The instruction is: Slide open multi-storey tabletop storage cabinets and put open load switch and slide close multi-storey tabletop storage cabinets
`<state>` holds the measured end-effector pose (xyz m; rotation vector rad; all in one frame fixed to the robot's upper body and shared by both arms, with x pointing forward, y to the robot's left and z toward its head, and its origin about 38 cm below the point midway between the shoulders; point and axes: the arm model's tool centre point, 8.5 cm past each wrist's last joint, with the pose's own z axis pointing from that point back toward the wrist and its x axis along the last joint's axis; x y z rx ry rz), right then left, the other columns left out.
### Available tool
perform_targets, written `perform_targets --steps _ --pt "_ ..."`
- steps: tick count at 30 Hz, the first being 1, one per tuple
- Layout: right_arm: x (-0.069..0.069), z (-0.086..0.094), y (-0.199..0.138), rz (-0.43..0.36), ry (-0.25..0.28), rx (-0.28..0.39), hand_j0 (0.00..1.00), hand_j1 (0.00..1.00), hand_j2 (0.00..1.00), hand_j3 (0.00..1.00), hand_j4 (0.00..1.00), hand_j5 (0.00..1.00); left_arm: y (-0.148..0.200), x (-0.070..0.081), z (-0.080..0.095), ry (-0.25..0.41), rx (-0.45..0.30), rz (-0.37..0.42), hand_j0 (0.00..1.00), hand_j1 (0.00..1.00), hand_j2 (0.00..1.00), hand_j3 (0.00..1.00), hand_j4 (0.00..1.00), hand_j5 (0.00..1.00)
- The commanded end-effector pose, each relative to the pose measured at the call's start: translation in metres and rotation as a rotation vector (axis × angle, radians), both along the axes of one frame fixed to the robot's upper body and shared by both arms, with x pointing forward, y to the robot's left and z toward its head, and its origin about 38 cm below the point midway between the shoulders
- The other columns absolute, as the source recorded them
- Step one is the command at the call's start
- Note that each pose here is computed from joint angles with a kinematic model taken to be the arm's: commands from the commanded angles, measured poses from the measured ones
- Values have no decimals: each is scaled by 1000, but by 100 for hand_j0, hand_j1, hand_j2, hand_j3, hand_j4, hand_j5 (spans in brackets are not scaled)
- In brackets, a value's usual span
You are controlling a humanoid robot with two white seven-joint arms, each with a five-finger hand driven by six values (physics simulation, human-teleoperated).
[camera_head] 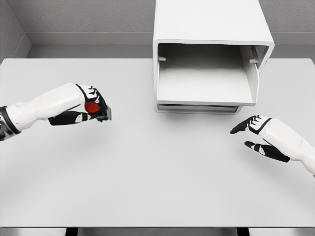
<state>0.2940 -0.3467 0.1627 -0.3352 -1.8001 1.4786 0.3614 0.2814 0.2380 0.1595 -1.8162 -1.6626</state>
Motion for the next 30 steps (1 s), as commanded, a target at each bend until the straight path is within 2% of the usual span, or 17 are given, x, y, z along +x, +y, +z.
perform_targets --steps 1,17,24,26,29,30 --pt "0 1 0 -1 1 6 66 66 66 66 66 66 -3 0 -1 4 -17 -5 44 44 44 44 44 44" --pt "1 0 0 -2 -1 4 66 66 66 66 66 66 -31 9 15 -48 -67 -71 44 44 44 44 44 44" --pt "0 0 0 -3 0 4 67 67 67 67 67 67 -40 11 27 -95 -90 -105 44 44 44 44 44 44" --pt "-3 -7 4 10 13 -4 68 68 68 68 68 68 -47 13 31 -110 -110 -116 44 44 44 44 44 44" --pt "-4 -10 6 14 21 -5 69 69 69 69 69 69 -57 14 36 -120 -101 -149 44 44 44 44 44 44" --pt "-5 -14 10 14 24 10 70 70 70 70 70 70 -59 15 38 -127 -105 -153 44 44 44 44 44 44"
